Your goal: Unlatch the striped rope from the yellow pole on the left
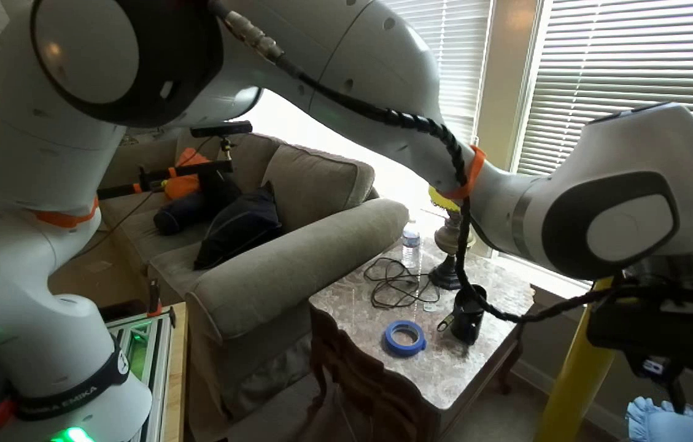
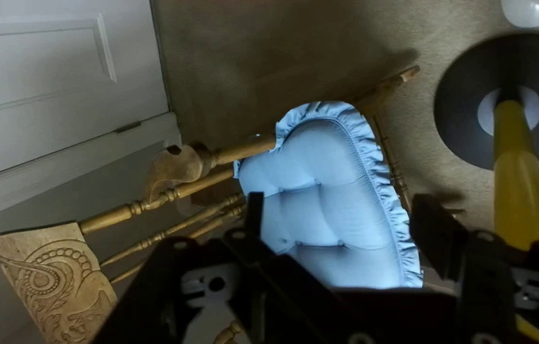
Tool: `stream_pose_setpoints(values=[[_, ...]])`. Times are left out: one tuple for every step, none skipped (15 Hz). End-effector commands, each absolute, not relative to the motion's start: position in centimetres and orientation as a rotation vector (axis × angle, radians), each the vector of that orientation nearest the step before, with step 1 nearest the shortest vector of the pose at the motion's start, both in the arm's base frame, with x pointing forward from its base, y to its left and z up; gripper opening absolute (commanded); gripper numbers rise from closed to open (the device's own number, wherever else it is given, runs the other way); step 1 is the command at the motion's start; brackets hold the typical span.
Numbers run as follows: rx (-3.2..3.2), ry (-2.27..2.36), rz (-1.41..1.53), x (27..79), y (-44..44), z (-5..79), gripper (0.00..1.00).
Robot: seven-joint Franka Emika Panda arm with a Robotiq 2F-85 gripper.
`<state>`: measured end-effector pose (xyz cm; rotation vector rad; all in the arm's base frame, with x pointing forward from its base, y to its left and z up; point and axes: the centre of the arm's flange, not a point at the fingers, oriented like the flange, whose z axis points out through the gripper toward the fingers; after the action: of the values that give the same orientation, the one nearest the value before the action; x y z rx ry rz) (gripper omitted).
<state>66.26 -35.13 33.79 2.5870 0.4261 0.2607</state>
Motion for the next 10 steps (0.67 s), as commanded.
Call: stream_pose_setpoints(values=[[2.756, 0.267, 0.240, 66.5, -31.6, 37.4, 1.00], [2.798, 0.226, 0.210, 66.4, -30.8, 38.5, 1.00], [2.841, 0.187, 0.188, 66.3, -30.3, 39.4, 1.00], [2.867, 0.124, 0.158, 66.0, -29.8, 40.7, 1.00], [2.890, 0.059, 0.136, 65.7, -29.6, 41.8, 1.00], [2.913, -0.005, 0.114, 65.3, -29.5, 42.8, 1.00], [2.938, -0.063, 0.092, 64.9, -29.4, 43.9, 1.00], [2.957, -0.103, 0.086, 64.5, -29.4, 44.7, 1.00], [2.974, -0.146, 0.075, 64.2, -29.3, 45.4, 1.00], [2.982, -0.181, 0.075, 63.9, -29.1, 46.1, 1.00]])
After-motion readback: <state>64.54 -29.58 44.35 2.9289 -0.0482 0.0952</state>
